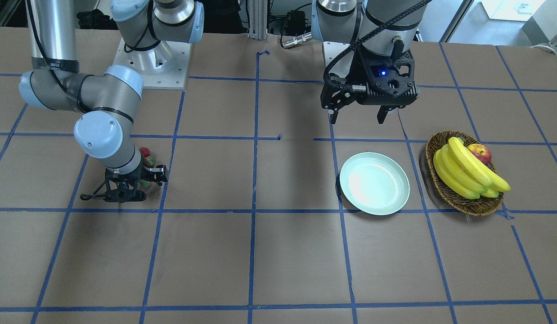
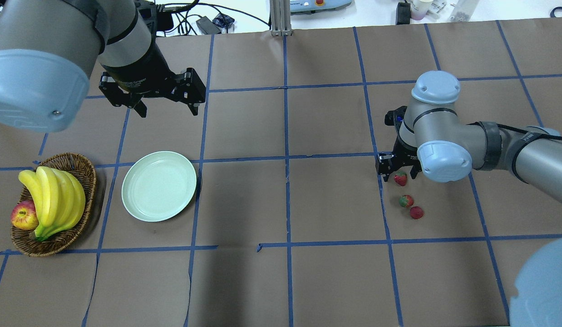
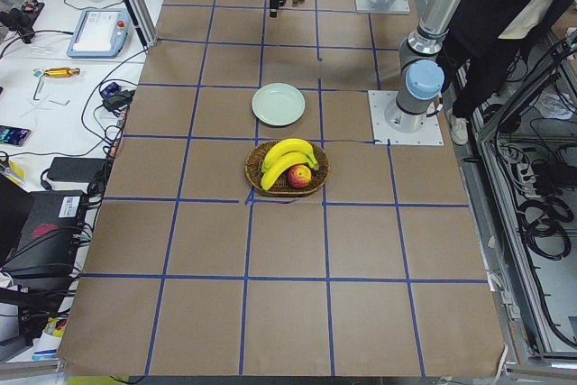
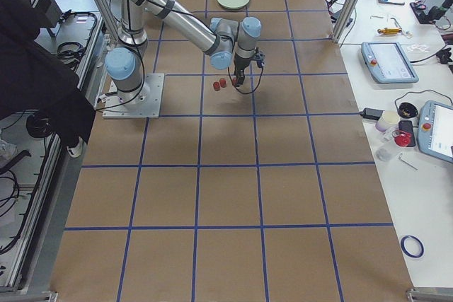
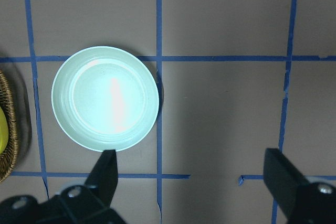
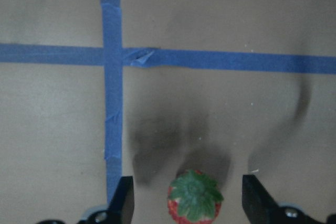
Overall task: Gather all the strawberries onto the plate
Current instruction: 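Close the right gripper on the strawberry and lift it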
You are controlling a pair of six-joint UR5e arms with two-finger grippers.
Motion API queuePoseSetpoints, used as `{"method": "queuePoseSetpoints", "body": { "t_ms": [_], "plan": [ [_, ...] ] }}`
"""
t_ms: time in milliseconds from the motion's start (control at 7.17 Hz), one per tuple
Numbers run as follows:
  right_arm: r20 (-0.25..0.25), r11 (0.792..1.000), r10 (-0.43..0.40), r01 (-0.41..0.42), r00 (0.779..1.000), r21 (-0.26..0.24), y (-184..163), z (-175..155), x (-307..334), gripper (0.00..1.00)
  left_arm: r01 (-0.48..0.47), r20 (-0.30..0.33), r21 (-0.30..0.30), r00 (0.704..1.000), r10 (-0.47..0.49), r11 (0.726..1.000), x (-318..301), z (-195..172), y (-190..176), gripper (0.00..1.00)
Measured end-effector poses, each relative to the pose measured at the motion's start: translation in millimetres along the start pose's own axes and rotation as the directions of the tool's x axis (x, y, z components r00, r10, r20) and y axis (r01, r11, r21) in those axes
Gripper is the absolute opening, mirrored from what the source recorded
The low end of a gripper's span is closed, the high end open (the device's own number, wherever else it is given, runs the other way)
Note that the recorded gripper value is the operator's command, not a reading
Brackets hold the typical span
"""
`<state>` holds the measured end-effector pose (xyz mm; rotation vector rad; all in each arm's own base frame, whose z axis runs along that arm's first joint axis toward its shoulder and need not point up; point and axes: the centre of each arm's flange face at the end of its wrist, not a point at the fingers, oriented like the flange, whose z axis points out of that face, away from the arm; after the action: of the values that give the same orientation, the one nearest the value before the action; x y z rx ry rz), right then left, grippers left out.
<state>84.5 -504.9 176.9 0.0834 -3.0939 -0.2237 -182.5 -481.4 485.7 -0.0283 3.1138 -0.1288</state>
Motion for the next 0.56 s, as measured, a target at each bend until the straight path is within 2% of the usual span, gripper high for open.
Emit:
{"method": "queuePoseSetpoints", "body": {
  "t_ms": [140, 279, 558],
  "plan": [
    [-0.002, 1.0, 0.0, 0.0, 1.0, 0.001, -0.1, 0.1, 0.2, 0.07, 0.001, 0.0, 0.001, 1.0, -0.001, 1.0, 0.0, 0.0, -0.1, 1.0],
    [-0.004, 1.0, 0.0, 0.0, 1.0, -0.001, 0.5, 0.9, 0.3, 0.0, 0.001, 0.0, 0.0, 1.0, -0.001, 1.0, 0.0, 0.2, 0.0, 1.0],
    [-0.005, 1.0, 0.0, 0.0, 1.0, 0.007, 0.6, -1.6, 0.4, 0.0, 0.001, 0.0, 0.001, 1.0, -0.001, 1.0, 0.0, 0.1, -0.1, 1.0]
  ]
}}
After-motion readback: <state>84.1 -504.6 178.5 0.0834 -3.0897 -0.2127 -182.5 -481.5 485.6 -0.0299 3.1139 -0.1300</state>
